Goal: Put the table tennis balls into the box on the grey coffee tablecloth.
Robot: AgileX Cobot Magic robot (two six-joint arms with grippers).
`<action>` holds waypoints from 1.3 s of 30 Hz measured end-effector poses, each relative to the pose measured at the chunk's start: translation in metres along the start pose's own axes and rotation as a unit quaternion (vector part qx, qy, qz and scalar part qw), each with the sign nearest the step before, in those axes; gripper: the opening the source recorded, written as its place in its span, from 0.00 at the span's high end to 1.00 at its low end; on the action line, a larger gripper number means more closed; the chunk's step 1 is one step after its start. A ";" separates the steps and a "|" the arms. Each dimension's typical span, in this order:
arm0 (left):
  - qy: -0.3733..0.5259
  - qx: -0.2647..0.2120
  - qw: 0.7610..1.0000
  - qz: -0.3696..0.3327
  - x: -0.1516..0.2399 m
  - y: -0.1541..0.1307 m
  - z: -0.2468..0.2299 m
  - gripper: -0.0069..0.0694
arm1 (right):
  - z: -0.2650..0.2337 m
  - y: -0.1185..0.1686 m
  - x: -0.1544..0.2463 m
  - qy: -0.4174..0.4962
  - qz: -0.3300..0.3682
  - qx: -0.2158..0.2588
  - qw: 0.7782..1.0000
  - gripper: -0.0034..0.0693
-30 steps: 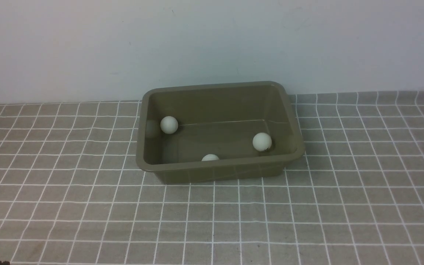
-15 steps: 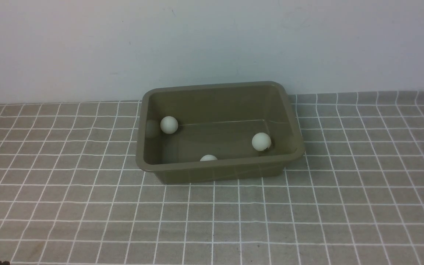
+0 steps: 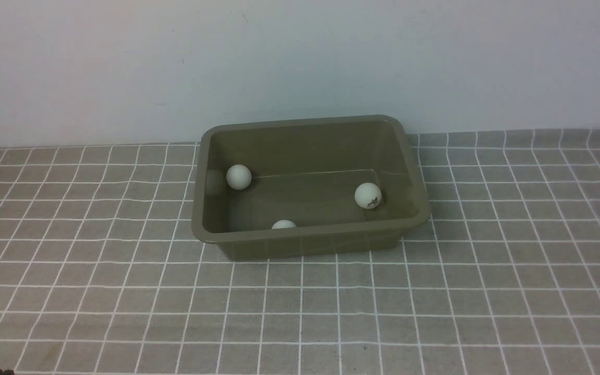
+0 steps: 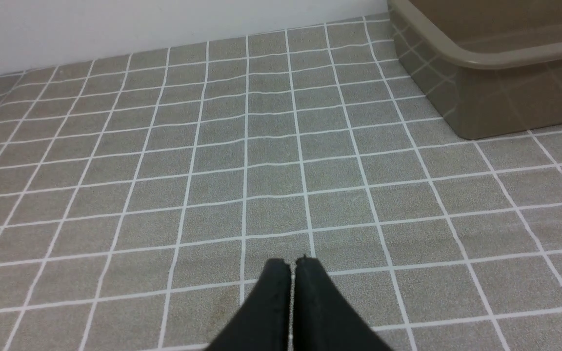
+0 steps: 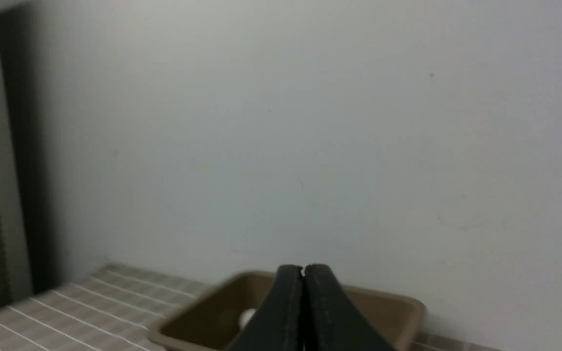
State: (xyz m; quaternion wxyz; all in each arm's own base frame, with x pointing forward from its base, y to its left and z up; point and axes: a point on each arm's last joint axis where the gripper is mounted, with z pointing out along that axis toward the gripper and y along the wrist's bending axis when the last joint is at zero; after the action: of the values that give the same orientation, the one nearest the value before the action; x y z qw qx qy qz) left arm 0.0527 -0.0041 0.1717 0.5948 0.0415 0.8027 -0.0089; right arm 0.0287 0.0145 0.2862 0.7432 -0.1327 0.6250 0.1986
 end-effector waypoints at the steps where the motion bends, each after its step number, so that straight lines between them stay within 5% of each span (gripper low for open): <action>1: 0.000 0.000 1.000 0.000 0.000 0.000 0.000 0.92 | 0.002 -0.002 0.009 0.013 -0.018 0.022 1.000 0.97; 8: 0.000 0.000 1.000 0.000 0.000 0.000 0.000 0.92 | 0.003 -0.024 0.088 0.128 -0.034 0.183 0.974 0.97; 14: 0.001 0.000 1.000 0.000 0.000 0.000 0.000 0.92 | -0.004 -0.033 0.104 0.176 -0.025 0.261 0.949 0.97; 39: 0.001 0.000 1.000 0.000 0.000 0.000 0.000 0.92 | -0.005 -0.033 0.105 0.179 -0.025 0.269 0.946 0.97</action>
State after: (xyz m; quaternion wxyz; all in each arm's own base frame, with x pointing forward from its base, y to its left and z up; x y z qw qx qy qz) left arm 0.0526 -0.0042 0.1715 0.5939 0.0414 0.8034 -0.0090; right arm 0.0544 -0.0037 0.1807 0.6314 0.0231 0.7748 -0.0222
